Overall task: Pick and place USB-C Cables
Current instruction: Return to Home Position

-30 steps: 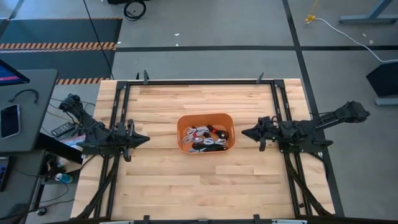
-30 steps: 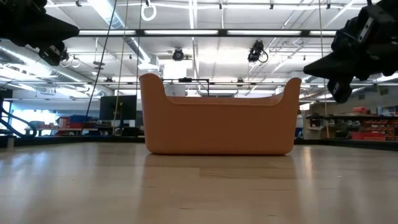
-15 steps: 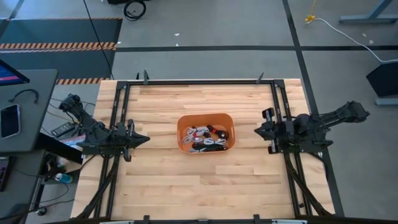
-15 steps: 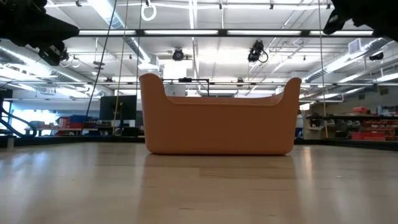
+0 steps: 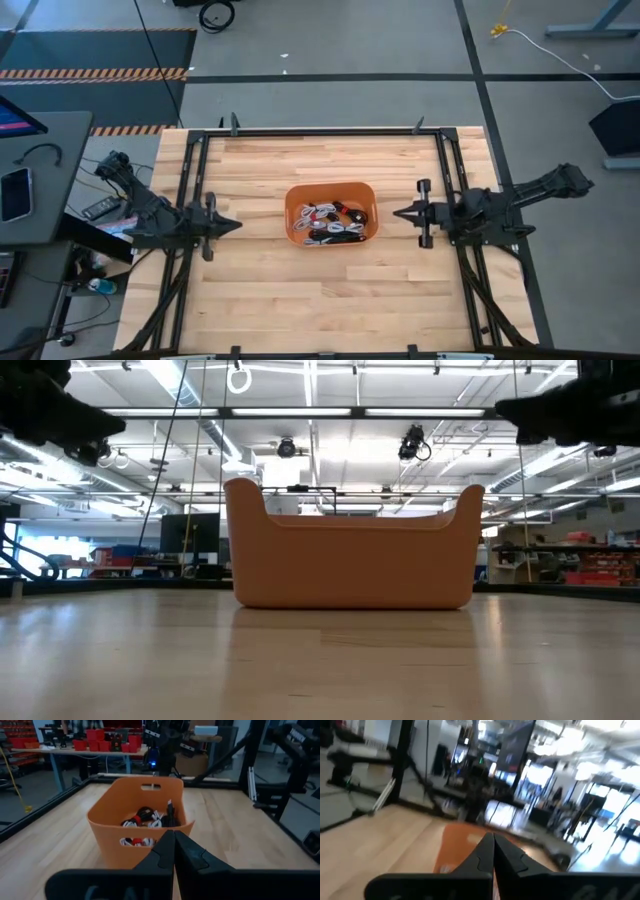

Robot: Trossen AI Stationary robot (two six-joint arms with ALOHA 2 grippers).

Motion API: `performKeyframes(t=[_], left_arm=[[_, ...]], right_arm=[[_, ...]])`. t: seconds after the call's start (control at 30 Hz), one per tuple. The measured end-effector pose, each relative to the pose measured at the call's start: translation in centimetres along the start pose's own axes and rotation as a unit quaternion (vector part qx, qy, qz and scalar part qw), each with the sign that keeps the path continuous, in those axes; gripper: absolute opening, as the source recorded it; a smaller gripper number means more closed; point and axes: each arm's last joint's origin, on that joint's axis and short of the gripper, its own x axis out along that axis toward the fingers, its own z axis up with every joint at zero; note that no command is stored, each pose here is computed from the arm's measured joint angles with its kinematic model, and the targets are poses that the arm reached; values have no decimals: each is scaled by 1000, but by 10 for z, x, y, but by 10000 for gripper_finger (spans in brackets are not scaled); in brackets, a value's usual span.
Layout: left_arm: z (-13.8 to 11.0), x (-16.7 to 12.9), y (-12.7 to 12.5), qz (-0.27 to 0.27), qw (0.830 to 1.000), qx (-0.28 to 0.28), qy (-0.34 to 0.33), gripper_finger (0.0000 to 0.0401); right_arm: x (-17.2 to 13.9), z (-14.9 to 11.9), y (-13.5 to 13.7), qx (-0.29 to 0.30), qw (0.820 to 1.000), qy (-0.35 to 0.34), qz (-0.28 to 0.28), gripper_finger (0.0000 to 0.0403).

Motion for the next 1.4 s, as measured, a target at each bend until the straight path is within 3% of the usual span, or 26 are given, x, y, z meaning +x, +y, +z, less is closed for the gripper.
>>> performKeyframes(t=[0.13,0.23,0.47,0.63,0.87,1.4], left_arm=[[-9,2,0,1,1000,8,9,7],[-12,2,-1,2,1000,0,12,7],[-12,2,-1,2,1000,5,11,7],[-12,2,-1,2,1000,3,11,7],[-12,2,-1,2,1000,3,11,7],[-12,2,-1,2,1000,1,11,7]], right_arm=[[-2,-14,5,23,998,55,18,9],[-3,-14,4,13,999,50,14,14],[-4,-14,-2,-16,996,64,-61,12],[-4,-13,1,-15,998,54,-21,10],[-5,-16,8,-11,996,45,79,9],[-5,-14,7,-9,996,32,78,15]])
